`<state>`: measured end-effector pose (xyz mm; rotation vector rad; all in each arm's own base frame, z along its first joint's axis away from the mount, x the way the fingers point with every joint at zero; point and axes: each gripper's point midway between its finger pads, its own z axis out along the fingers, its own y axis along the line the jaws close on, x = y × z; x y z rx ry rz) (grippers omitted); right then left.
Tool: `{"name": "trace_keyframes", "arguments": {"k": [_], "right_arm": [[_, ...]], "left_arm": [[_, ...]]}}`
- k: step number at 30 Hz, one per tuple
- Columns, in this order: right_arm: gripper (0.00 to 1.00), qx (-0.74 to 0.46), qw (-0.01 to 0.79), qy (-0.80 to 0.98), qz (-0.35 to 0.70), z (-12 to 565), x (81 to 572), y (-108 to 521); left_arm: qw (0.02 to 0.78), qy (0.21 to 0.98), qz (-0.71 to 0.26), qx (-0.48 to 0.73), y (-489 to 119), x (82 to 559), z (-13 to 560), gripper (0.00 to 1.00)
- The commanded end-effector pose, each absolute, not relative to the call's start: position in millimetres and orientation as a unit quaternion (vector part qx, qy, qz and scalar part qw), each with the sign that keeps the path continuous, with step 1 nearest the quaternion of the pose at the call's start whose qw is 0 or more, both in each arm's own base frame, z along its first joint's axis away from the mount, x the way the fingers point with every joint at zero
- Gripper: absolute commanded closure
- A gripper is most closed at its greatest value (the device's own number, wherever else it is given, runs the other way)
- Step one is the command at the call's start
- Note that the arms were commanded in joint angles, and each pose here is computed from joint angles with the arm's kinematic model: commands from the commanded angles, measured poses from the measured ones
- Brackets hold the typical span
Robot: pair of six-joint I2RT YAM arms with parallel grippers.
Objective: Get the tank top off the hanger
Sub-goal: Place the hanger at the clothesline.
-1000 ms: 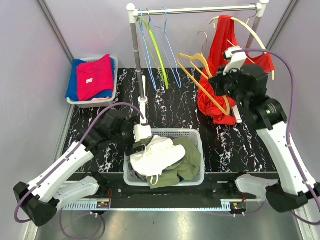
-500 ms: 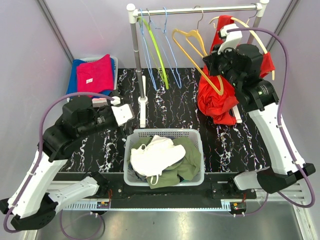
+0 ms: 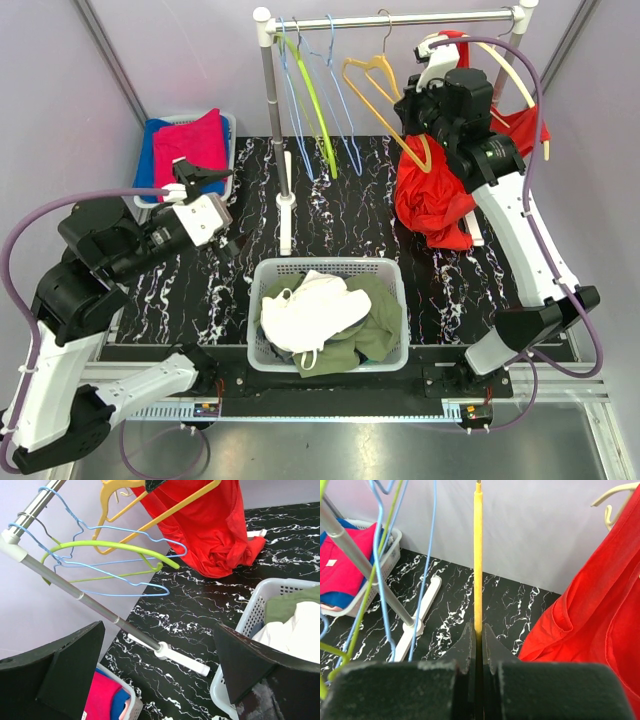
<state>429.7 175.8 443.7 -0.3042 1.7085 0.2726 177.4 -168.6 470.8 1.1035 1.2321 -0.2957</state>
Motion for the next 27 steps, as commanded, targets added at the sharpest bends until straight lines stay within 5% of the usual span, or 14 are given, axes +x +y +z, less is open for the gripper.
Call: {"name": "trace_keyframes", "arguments": {"k": [1, 10, 12, 16, 17, 27], "right_arm": [[1.0, -0.119, 0.679, 0.712, 0.135, 481.6, 432.9, 172.0], [1.0, -0.138, 0.654, 0.725, 0.166, 456.8, 432.4, 185.3], [0.84, -0.144, 0.65, 0.726, 0.17, 453.9, 426.3, 185.2], [0.31, -0.128, 0.654, 0.723, 0.179, 461.2, 409.8, 177.1], [0.25, -0.127, 0.653, 0.725, 0.18, 461.8, 405.8, 174.8], [0.16, -0.014, 0.737, 0.668, 0.105, 535.2, 353.8, 58.1]], "left_arm": [[0.687, 0.538, -0.12, 0.473, -165.8, 182.7, 485.6, 0.01], [0.692, 0.536, -0.126, 0.466, -166.0, 183.9, 491.4, 0.01], [0.692, 0.538, -0.128, 0.464, -166.5, 184.8, 491.5, 0.01], [0.693, 0.539, -0.128, 0.462, -166.1, 185.3, 491.8, 0.01], [0.693, 0.538, -0.125, 0.463, -166.0, 185.8, 491.7, 0.01], [0.701, 0.569, -0.122, 0.412, -159.4, 198.8, 504.2, 0.01]]}}
